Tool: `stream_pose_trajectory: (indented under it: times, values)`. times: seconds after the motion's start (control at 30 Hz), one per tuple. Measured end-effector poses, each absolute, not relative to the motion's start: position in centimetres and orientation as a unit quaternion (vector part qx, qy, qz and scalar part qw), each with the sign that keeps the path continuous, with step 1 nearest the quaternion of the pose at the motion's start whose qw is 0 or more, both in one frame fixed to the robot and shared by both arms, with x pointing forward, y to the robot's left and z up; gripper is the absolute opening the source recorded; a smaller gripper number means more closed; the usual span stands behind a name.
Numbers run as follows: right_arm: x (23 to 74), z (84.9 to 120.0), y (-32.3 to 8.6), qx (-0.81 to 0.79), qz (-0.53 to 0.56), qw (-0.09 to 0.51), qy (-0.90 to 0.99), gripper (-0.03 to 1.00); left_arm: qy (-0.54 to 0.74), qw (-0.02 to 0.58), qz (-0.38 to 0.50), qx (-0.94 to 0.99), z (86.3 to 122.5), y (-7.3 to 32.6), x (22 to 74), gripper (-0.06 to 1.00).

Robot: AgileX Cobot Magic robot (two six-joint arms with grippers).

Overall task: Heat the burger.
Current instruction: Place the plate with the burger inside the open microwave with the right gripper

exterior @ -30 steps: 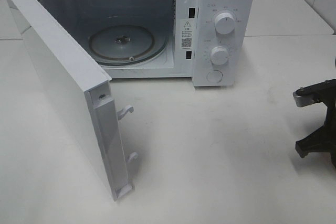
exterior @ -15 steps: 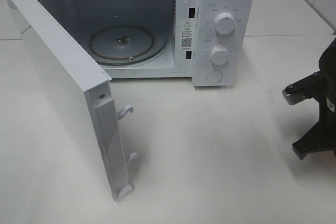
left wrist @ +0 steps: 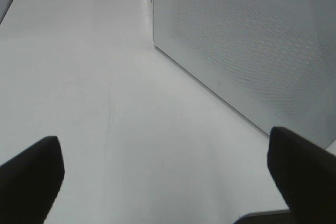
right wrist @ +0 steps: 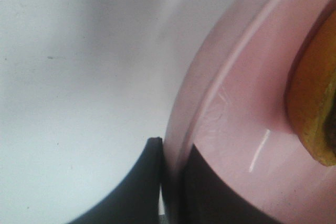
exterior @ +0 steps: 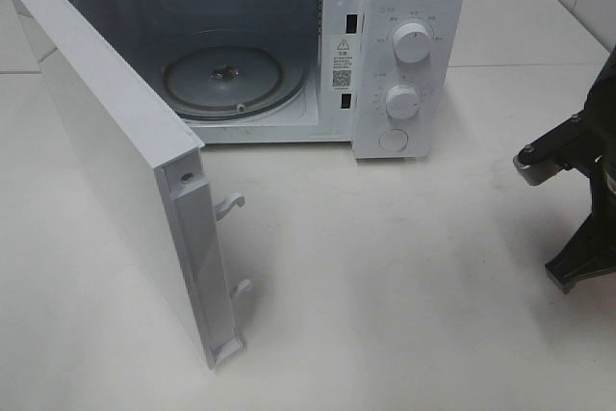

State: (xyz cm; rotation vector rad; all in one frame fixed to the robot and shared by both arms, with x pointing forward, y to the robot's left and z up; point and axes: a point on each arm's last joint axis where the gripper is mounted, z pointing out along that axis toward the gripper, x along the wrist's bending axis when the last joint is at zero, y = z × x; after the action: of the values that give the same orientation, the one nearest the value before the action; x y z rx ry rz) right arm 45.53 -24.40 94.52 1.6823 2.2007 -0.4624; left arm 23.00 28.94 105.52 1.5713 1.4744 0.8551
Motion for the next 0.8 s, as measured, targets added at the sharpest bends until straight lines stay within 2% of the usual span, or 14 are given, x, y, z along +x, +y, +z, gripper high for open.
stream_pose_trajectory:
  times: [0.8]
  values:
    - [38.7,96.8,-22.0,0.481,-0.125,0.205,0.843,0.06,0.583,0.400,0.338,0.621,105.5,28.9,23.0,0.97]
